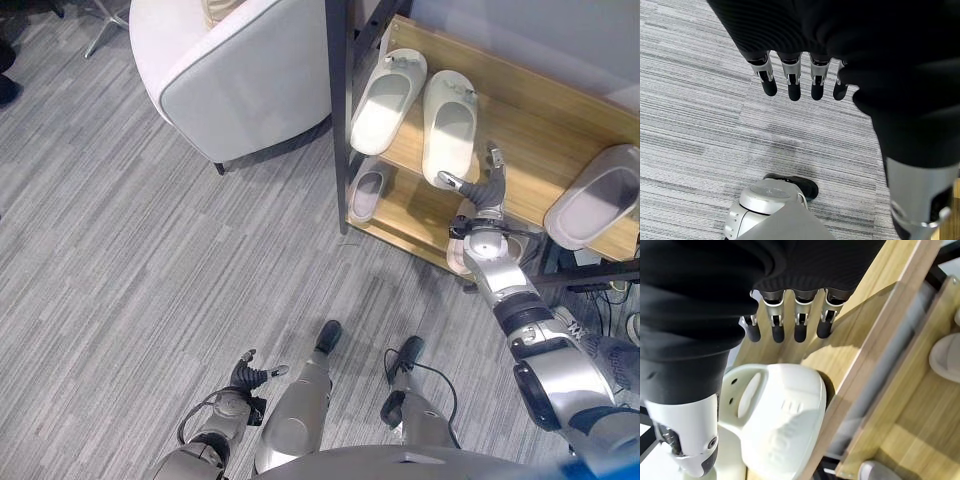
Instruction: Arrange the slippers neatly on the shoe rack.
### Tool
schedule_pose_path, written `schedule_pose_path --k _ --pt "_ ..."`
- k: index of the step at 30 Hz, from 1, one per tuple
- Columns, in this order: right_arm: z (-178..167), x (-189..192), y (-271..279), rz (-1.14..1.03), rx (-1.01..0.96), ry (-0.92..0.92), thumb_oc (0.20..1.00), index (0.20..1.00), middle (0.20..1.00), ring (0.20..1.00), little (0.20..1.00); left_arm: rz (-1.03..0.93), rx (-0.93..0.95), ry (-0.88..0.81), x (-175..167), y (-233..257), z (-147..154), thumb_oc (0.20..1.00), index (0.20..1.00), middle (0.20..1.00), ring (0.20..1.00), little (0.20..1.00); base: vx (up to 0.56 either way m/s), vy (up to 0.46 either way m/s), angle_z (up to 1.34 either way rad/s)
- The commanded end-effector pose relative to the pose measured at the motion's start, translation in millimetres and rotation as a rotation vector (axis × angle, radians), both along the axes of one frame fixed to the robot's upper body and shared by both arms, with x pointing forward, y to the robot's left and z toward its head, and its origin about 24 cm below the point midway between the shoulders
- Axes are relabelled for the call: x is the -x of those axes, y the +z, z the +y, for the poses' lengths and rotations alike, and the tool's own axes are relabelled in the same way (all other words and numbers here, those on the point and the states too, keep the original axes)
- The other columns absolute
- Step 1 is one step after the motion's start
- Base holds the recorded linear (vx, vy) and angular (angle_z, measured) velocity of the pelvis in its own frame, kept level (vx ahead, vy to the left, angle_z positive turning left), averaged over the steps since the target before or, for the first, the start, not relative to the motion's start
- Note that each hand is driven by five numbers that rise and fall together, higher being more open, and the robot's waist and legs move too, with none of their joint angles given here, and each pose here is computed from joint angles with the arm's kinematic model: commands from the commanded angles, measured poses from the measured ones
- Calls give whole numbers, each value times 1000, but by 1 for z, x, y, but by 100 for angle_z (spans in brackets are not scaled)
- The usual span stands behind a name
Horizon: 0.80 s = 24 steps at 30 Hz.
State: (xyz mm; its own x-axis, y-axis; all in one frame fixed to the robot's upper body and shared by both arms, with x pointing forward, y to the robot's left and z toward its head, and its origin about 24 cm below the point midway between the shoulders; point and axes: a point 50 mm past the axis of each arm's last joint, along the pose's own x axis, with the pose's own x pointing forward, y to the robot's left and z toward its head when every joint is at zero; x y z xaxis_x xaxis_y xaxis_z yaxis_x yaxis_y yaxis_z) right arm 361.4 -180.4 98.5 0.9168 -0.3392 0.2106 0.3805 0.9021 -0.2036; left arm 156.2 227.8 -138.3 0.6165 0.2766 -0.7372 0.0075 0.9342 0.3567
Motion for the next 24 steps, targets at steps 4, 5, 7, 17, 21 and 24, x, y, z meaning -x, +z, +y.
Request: schedule_pose_path --k 4,5,7,17,21,24 --pt "24 3 14 -88 53 140 1000 1000 1000 1000 1000 47 -9 10 4 -4 0 1000 1000 1000 1000 1000 0 0 0" --pt "27 3 15 -90 50 152 1000 1000 1000 1000 1000 47 -8 13 4 -4 0 1000 1000 1000 1000 1000 0 0 0" --pt "34 3 15 -93 56 175 1000 1000 1000 1000 1000 45 -8 19 4 -4 1 1000 1000 1000 1000 1000 0 0 0" --pt "57 -2 30 -134 30 245 1000 1000 1000 1000 1000 43 -21 18 3 -3 1 1000 1000 1000 1000 1000 1 0 0" --pt "67 -3 33 -137 34 285 1000 1000 1000 1000 1000 50 -28 12 4 -4 1 1000 1000 1000 1000 1000 0 0 0" --pt "70 -2 29 -125 25 297 1000 1000 1000 1000 1000 53 -30 9 4 -4 1 1000 1000 1000 1000 1000 0 0 0"
